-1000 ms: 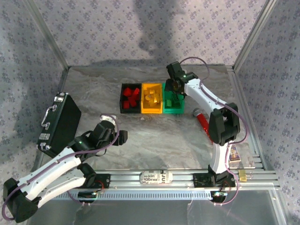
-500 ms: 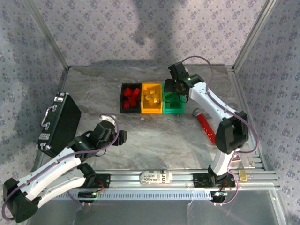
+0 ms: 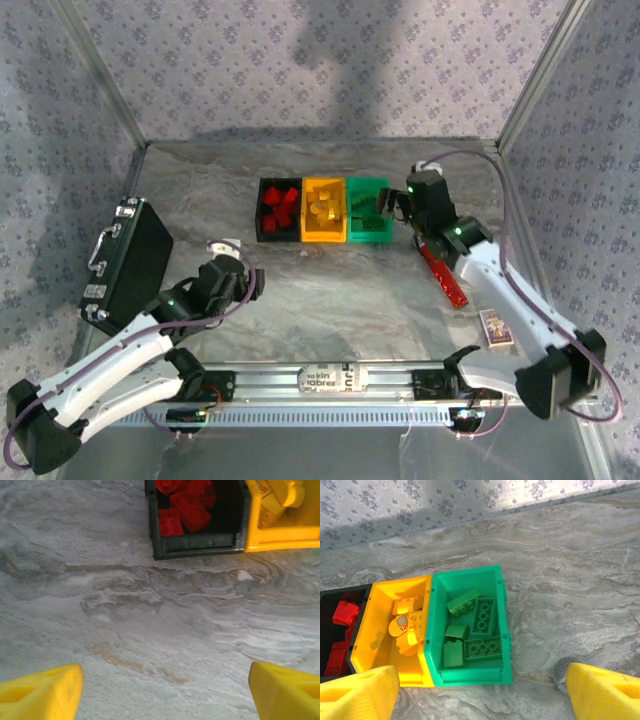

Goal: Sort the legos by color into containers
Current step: Reset both arms

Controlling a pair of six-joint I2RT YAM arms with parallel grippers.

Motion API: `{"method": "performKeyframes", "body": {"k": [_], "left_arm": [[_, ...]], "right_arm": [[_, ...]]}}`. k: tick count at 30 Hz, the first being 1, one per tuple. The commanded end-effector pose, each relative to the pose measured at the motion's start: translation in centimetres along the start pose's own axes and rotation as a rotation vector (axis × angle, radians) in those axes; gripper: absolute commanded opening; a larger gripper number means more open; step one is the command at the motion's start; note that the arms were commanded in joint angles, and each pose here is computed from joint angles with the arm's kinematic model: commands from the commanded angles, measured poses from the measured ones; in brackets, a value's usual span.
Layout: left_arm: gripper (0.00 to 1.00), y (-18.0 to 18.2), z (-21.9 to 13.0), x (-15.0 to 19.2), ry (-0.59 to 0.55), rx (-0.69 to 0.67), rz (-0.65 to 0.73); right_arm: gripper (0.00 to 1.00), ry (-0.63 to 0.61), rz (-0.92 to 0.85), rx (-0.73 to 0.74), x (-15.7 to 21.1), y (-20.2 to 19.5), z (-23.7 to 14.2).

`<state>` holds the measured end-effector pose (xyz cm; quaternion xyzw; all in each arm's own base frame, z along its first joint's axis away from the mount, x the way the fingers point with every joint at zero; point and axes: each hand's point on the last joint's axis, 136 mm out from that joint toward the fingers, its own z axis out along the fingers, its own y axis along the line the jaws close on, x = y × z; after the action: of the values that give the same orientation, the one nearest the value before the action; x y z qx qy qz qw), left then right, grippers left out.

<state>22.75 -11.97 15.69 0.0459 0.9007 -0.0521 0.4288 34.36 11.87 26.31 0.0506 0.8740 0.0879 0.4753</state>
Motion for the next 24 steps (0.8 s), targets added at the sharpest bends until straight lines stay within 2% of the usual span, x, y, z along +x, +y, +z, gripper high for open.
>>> {"method": "performKeyframes", "body": {"k": [1, 2, 3, 6, 11, 15, 18, 24], "left_arm": [[0.86, 1.4, -0.5, -2.7, -0.088, -0.104, 0.038], [0.86, 1.7, -0.4, -3.1, -0.101, -0.129, 0.055], [0.87, 2.0, -0.5, -3.6, -0.119, -0.153, 0.073], [0.90, 3.4, -0.5, -4.7, -0.177, -0.264, 0.132], [0.92, 5.9, 0.2, -5.2, -0.210, -0.409, 0.214], [0.92, 7.9, 2.0, -3.3, -0.203, -0.443, 0.198], [0.92, 9.2, 1.8, -2.6, -0.202, -0.487, 0.202], [0.91, 9.9, 2.7, -0.7, -0.192, -0.519, 0.220]], "right_arm": [[0.88, -0.126, -0.067, -0.003, -0.5, -1.1, -1.8], [0.98, -0.155, -0.087, 0.000, -0.1, -1.6, -2.2], [0.99, -0.187, -0.096, 0.019, 0.2, -2.4, -2.7], [0.99, -0.232, -0.113, 0.103, 1.3, -5.0, -4.1], [0.99, -0.228, -0.119, 0.268, 4.0, -9.3, -5.4], [0.99, -0.214, -0.099, 0.311, 6.3, -11.1, -5.4], [0.99, -0.192, -0.101, 0.321, 7.8, -11.9, -5.3], [0.99, -0.153, -0.107, 0.393, 11.4, -14.4, -4.2]]}}
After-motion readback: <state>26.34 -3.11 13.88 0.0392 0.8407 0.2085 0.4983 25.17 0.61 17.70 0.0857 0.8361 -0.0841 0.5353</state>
